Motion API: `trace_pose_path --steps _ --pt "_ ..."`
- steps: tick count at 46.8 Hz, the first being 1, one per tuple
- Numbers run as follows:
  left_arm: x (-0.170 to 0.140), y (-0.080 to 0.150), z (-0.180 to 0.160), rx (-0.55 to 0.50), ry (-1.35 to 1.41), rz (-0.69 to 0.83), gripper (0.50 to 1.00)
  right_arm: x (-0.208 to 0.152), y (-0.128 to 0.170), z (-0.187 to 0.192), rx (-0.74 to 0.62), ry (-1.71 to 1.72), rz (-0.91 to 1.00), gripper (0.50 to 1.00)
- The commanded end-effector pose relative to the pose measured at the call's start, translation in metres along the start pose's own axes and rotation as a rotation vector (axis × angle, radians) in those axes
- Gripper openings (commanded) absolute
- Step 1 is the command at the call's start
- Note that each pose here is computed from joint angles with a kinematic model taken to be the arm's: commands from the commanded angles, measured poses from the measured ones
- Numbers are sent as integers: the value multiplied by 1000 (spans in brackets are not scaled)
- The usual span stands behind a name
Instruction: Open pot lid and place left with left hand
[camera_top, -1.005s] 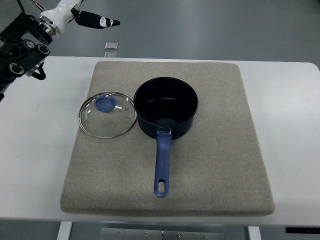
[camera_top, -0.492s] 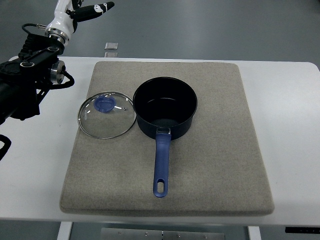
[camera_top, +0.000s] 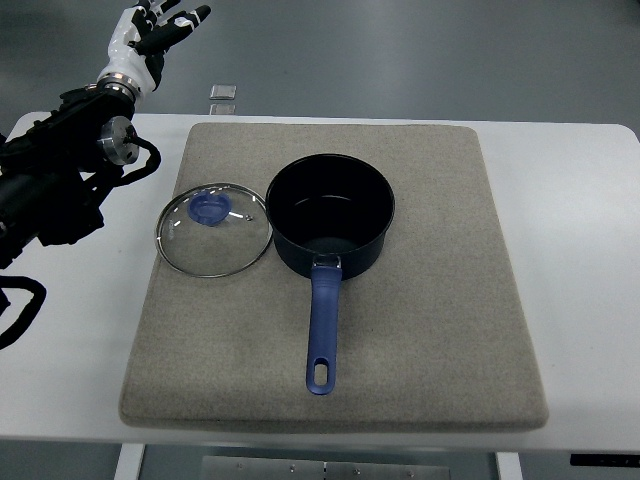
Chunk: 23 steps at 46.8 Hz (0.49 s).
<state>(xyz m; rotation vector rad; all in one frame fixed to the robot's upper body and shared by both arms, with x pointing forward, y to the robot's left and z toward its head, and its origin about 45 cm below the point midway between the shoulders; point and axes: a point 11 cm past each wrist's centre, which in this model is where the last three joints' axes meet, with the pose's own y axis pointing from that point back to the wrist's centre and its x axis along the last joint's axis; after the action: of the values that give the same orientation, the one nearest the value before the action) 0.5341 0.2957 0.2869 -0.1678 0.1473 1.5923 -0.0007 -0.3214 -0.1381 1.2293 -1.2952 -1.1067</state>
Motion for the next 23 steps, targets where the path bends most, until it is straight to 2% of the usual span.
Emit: trace_pose_path --steps 1,3,10,12,21,23 --pt "1 4 -11 13 18 -27 696 0 0 0 -1 0 0 917" --pt "1 4 -11 12 23 -30 720 0 0 0 -1 0 0 917" --pt "6 3 -6 -7 89 4 855 0 0 -1 2 0 0 917" --pt "9 2 -3 -17 110 14 876 0 0 0 -1 0 0 917" --pt "25 5 -6 -23 172 71 889 0 0 0 -1 0 0 917" --pt "25 5 -7 -22 171 72 940 0 0 0 1 0 0 917"
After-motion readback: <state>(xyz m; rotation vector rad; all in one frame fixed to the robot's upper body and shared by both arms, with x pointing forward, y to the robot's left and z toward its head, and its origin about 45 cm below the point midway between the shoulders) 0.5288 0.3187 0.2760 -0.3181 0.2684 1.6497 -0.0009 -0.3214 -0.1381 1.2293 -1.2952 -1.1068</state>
